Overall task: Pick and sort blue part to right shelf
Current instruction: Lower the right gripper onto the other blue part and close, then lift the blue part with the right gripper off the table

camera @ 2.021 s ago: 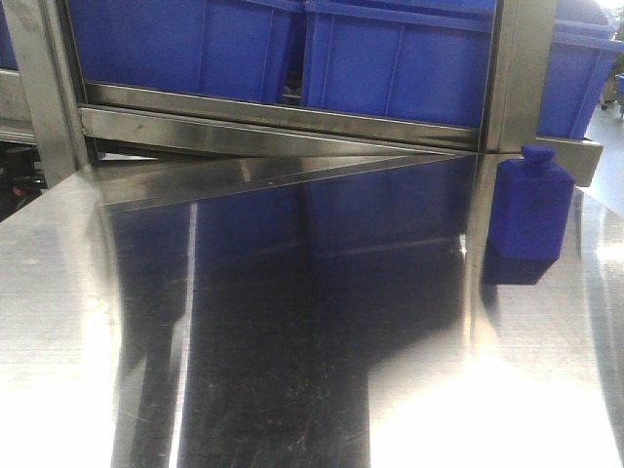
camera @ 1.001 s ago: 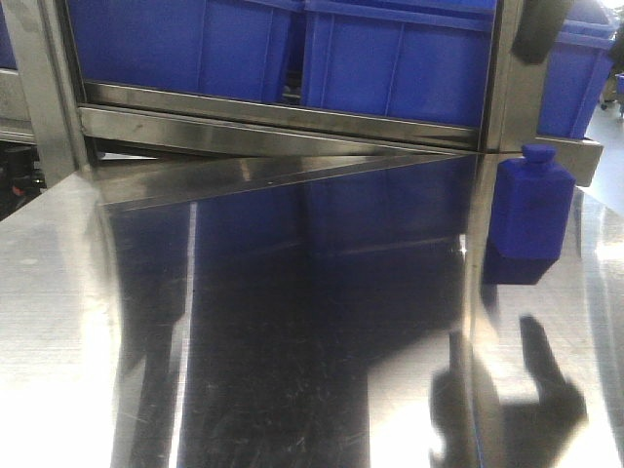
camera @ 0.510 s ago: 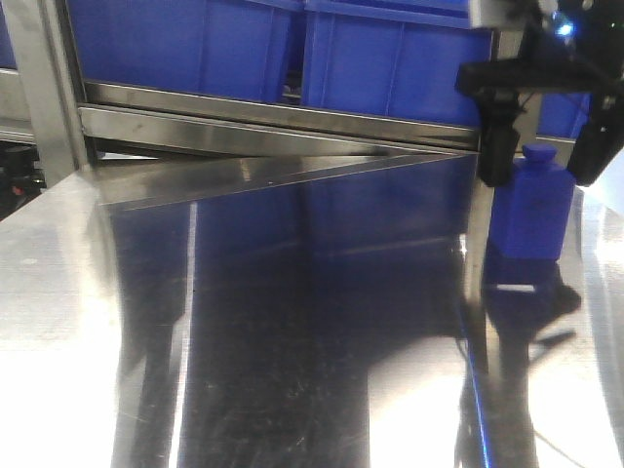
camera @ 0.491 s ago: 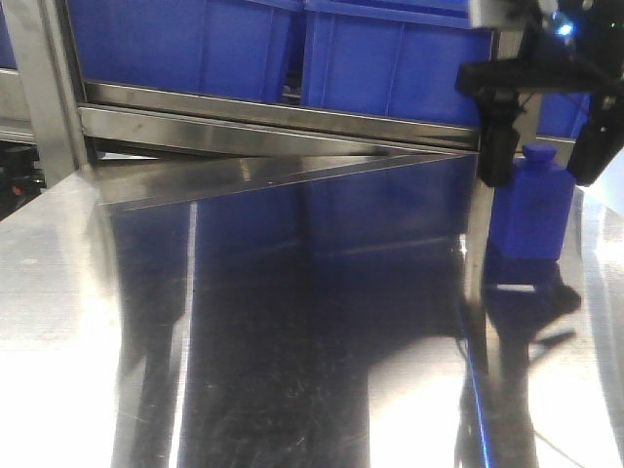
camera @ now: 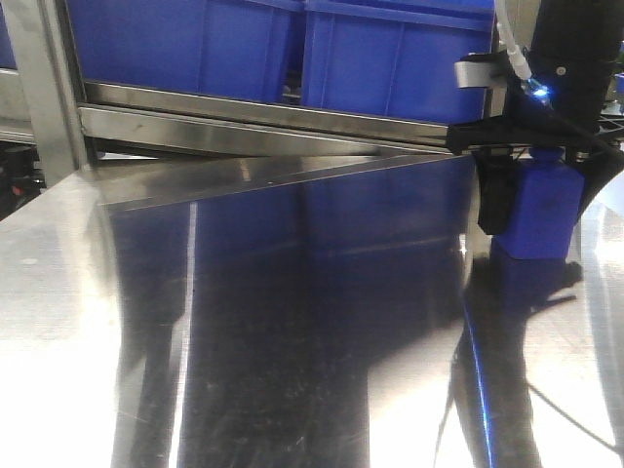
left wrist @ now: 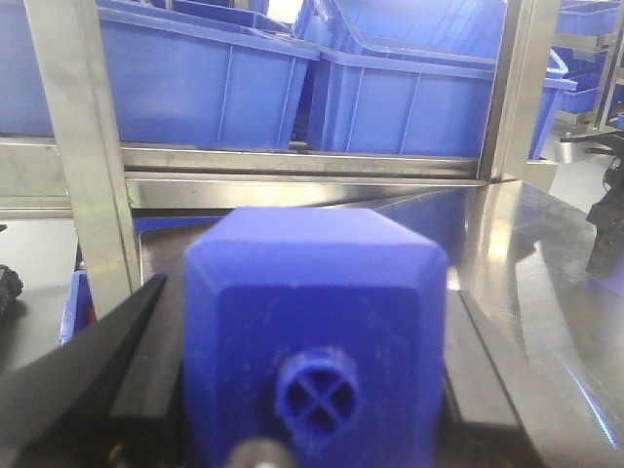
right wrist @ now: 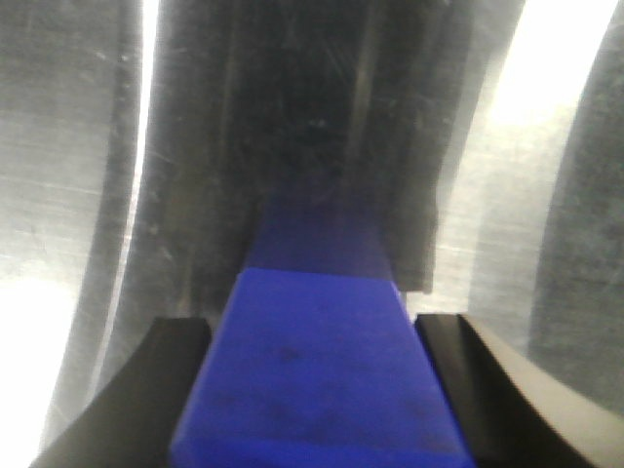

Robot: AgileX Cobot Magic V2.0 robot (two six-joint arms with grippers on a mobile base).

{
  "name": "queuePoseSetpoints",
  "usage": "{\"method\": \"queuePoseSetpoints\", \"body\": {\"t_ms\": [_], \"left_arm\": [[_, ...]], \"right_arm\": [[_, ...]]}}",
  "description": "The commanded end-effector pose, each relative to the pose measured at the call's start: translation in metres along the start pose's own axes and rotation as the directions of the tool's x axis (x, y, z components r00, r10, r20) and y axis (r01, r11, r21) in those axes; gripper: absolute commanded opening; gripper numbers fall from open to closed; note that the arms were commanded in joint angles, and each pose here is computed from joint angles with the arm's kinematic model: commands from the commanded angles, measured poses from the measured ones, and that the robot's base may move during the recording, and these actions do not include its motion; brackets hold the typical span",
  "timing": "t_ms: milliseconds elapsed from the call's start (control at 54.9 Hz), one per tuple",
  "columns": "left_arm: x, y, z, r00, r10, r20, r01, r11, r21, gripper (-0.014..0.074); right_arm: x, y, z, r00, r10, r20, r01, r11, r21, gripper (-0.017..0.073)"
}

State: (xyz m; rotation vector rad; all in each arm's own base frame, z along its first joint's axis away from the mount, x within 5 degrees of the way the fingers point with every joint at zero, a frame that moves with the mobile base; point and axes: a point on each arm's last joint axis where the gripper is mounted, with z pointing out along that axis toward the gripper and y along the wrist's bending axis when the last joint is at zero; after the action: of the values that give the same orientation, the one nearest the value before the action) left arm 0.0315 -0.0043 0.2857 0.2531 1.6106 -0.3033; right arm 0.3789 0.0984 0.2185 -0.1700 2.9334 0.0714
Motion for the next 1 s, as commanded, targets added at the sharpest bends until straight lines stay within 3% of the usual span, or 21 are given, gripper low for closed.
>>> {"method": "queuePoseSetpoints", "body": {"t_ms": [0, 255, 491, 583, 874, 983], "left_arm": [[-0.017, -0.002, -0.003, 0.993, -0.003, 0.116, 0.0, 1.0, 0.028, 0.0354], [-0.017, -0.002, -0.003, 0.993, -0.003, 0.116, 0.0, 1.0, 0.028, 0.0354], [-0.017, -0.002, -0.003, 0.993, -0.003, 0.116, 0.0, 1.0, 0.028, 0.0354], [-0.017, -0.002, -0.003, 0.993, -0.003, 0.116, 0.0, 1.0, 0.028, 0.0354], [-0.017, -0.002, -0.003, 0.993, -0.003, 0.116, 0.0, 1.0, 0.028, 0.0354], [-0.017, -0.002, -0.003, 0.993, -0.003, 0.116, 0.0, 1.0, 0.028, 0.0354]], "right_arm": [[-0.004, 0.0, -0.026, 0.997, -0.008, 0.074, 0.008, 1.0, -0.006, 0.0191], [0.003, 0.0, -0.061, 0.986, -0.008, 0.166, 0.012, 1.0, -0.018, 0.0182], [0.047, -0.006, -0.113, 0.926, -0.037, 0.374, 0.053, 0.998, -0.031, 0.0182], [0.072, -0.009, -0.125, 0.889, -0.04, 0.457, 0.063, 0.997, -0.034, 0.0182], [0.168, -0.023, -0.151, 0.688, -0.072, 0.722, 0.117, 0.993, -0.012, 0.0182], [0.199, -0.027, -0.151, 0.619, -0.108, 0.778, 0.146, 0.989, 0.021, 0.0182]]}}
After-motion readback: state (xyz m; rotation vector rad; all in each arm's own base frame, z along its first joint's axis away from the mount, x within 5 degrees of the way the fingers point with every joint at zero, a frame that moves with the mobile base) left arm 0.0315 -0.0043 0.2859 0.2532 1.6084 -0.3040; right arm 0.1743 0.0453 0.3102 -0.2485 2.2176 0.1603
